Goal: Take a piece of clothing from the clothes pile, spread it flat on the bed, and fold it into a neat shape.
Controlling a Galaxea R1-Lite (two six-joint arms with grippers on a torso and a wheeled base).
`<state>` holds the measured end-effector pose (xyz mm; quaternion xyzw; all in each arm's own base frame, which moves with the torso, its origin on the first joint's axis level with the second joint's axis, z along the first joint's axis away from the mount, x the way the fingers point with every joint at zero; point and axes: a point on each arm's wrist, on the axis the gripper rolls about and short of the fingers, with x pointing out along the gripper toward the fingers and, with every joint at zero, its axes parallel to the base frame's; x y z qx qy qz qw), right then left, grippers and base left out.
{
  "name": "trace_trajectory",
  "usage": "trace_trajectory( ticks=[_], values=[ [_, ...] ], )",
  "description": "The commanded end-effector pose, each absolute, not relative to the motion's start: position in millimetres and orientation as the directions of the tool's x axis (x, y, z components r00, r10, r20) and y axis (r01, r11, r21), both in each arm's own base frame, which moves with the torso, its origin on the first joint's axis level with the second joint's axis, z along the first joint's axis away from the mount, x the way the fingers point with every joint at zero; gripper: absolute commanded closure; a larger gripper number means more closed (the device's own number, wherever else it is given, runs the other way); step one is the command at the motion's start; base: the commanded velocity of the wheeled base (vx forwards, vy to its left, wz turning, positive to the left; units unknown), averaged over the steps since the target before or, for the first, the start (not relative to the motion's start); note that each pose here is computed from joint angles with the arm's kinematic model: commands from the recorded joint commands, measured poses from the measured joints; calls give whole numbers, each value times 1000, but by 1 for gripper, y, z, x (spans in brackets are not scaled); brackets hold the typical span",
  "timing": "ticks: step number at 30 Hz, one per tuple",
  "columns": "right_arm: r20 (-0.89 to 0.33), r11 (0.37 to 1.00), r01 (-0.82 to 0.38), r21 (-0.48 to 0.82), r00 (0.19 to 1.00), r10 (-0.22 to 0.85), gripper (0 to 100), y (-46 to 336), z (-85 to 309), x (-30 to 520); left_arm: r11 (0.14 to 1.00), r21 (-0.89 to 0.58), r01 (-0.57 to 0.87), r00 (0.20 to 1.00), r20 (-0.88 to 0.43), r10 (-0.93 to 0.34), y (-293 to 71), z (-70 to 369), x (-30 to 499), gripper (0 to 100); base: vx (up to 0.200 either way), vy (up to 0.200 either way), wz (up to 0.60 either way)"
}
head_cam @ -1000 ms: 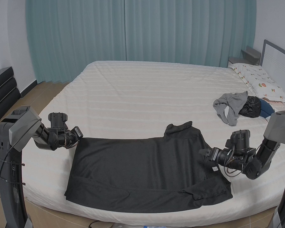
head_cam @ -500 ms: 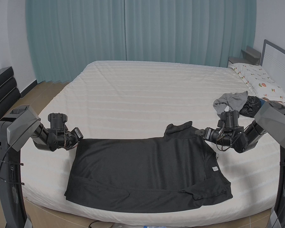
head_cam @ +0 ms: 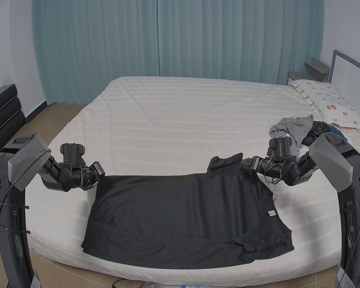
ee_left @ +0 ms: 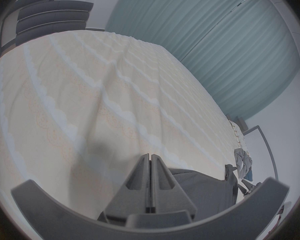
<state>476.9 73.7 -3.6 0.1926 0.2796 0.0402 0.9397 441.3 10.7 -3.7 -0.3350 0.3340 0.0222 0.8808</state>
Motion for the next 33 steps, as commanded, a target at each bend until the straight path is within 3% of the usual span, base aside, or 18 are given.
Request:
trace_trajectory(
  ticks=[1, 2, 28, 33],
  values=[
    [-530, 923, 43, 382, 828, 180, 0, 73, -29, 487, 774, -576, -262, 779, -600, -183, 12, -3, 442, 100, 0, 0, 0],
    [-527, 919, 45, 392, 829, 184, 100, 73, -36, 491, 773, -577, -265, 780, -599, -179, 14, -4, 443, 100, 0, 0, 0],
    [-447, 813, 130, 568, 878, 172, 100, 53, 27, 475, 768, -590, -250, 814, -558, -164, 22, 27, 434, 100, 0, 0, 0],
    [-362, 798, 85, 597, 916, 173, 100, 53, 39, 475, 763, -596, -253, 832, -537, -144, 32, 41, 432, 100, 0, 0, 0]
  ],
)
